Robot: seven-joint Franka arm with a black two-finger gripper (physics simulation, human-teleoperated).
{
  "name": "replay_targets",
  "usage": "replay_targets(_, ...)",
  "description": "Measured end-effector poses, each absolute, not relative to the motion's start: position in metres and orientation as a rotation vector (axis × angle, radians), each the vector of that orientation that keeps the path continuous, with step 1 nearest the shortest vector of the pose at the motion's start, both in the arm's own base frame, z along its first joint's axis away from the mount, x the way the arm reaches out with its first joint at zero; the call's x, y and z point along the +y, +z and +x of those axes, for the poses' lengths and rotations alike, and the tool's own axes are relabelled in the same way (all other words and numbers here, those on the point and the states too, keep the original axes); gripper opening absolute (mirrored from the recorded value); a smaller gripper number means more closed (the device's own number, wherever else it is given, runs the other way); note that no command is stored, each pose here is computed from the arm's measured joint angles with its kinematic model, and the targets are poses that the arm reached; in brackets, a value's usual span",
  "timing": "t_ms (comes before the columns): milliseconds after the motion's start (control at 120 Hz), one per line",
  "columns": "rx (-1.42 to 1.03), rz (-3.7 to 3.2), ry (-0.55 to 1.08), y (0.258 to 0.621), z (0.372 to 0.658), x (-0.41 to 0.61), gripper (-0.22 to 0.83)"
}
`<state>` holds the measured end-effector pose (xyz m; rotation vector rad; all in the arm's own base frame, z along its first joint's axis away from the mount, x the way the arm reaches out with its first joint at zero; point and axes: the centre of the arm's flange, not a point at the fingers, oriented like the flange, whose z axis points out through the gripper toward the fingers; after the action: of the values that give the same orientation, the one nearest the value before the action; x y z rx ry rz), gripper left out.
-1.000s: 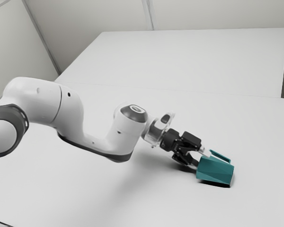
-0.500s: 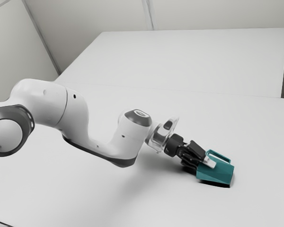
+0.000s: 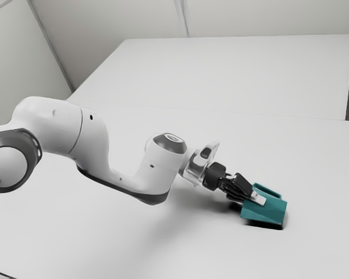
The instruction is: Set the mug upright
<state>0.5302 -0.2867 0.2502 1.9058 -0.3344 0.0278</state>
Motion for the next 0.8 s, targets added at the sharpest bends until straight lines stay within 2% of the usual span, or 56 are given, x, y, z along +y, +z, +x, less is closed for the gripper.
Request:
replay_targets(175, -0.401, 1.935, 0.092, 0.281, 0.535, -0.283, -0.15)
replay_targets(258, -0.477, 1.984, 0.141, 0.309, 0.540, -0.276, -0.16)
replay_targets(475, -0.863, 2.307, 0.249, 0.391, 0.549, -0.234, -0.16)
replay_targets(625, -1.029, 2.563, 0.224, 0.410, 0.551, -0.212, -0.17)
replay_targets(800, -1.017, 2.789, 0.141, 0.413, 0.546, -0.191, -0.17)
